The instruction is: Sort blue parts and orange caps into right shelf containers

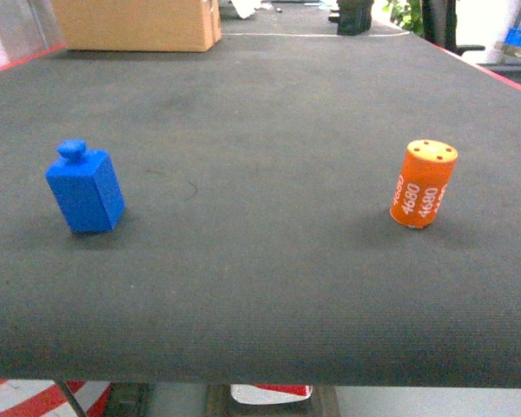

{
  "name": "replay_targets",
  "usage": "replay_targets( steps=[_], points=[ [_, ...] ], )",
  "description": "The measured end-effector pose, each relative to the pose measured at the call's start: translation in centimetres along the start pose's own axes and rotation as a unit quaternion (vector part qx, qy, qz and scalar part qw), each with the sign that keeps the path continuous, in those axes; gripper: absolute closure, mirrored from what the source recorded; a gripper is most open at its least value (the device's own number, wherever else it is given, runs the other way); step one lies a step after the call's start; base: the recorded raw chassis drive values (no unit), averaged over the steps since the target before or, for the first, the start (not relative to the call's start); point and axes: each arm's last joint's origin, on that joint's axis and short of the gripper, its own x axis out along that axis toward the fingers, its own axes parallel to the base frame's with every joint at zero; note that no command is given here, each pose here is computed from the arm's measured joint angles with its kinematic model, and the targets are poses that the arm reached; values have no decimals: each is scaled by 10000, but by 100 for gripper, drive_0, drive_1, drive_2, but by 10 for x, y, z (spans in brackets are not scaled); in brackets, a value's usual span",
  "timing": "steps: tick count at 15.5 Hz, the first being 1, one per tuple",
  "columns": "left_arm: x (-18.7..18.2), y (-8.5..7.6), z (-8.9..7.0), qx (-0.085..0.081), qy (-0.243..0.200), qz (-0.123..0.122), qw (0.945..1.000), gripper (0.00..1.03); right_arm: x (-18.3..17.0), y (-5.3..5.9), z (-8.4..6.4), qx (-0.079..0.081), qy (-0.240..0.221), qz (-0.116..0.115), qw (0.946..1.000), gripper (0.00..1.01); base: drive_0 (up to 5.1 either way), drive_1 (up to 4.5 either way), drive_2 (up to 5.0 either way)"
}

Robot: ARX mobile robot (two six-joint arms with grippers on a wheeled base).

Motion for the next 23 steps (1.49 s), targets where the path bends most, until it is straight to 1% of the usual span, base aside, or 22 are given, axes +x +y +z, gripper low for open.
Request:
replay_targets(
  steps=[5,7,23],
  points=[
    [0,0,1,-2,-46,6,10000,5,0,0,1,0,-55,2,10000,3,0,0,0],
    [0,0,0,-2,17,0,10000,5,0,0,0,-2,2,0,10000,3,0,0,0],
    [0,0,0,-2,-2,2,10000,5,0,0,0,-2,-6,0,10000,3,0,0,0]
  ],
)
